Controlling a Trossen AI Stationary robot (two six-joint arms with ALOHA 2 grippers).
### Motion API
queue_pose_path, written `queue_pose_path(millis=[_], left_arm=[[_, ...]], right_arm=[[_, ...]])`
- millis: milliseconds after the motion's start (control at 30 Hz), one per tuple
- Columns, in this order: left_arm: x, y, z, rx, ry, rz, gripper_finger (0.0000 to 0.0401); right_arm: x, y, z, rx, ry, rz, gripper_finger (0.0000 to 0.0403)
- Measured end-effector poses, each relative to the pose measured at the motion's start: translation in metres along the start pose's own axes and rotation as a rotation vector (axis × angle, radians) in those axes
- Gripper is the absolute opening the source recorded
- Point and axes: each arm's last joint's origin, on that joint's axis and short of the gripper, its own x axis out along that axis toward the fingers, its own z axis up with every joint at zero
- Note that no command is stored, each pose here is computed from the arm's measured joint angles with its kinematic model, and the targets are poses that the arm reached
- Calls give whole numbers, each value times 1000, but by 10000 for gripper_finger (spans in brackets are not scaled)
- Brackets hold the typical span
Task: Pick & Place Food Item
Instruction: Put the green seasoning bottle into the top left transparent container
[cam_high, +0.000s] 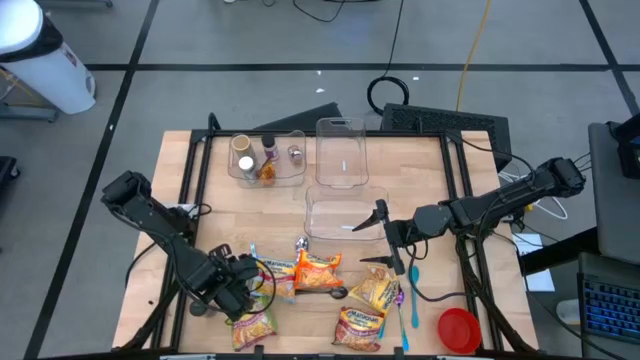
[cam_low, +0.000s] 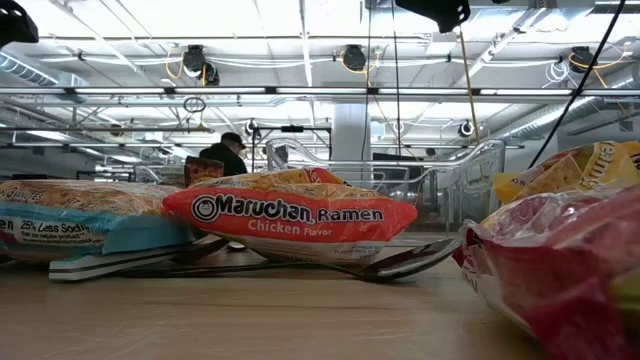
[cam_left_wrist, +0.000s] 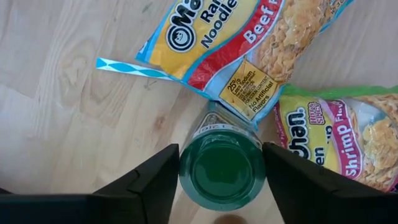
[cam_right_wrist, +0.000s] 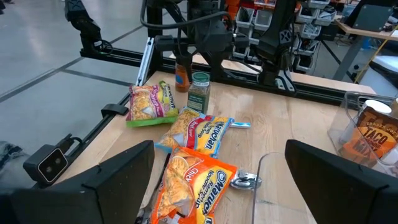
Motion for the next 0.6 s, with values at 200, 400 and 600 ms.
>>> queue_pose_path(millis=[200, 400, 600], left_arm=[[0, 0, 0, -4, -3, -1, 199], [0, 2, 1, -30, -1, 17, 199], [-7, 21, 12, -125, 11, 134, 199]], right_arm=[[0, 0, 0, 0, 0, 0, 357], [0, 0, 0, 0, 0, 0, 357], [0, 0, 0, -3, 0, 0, 357]])
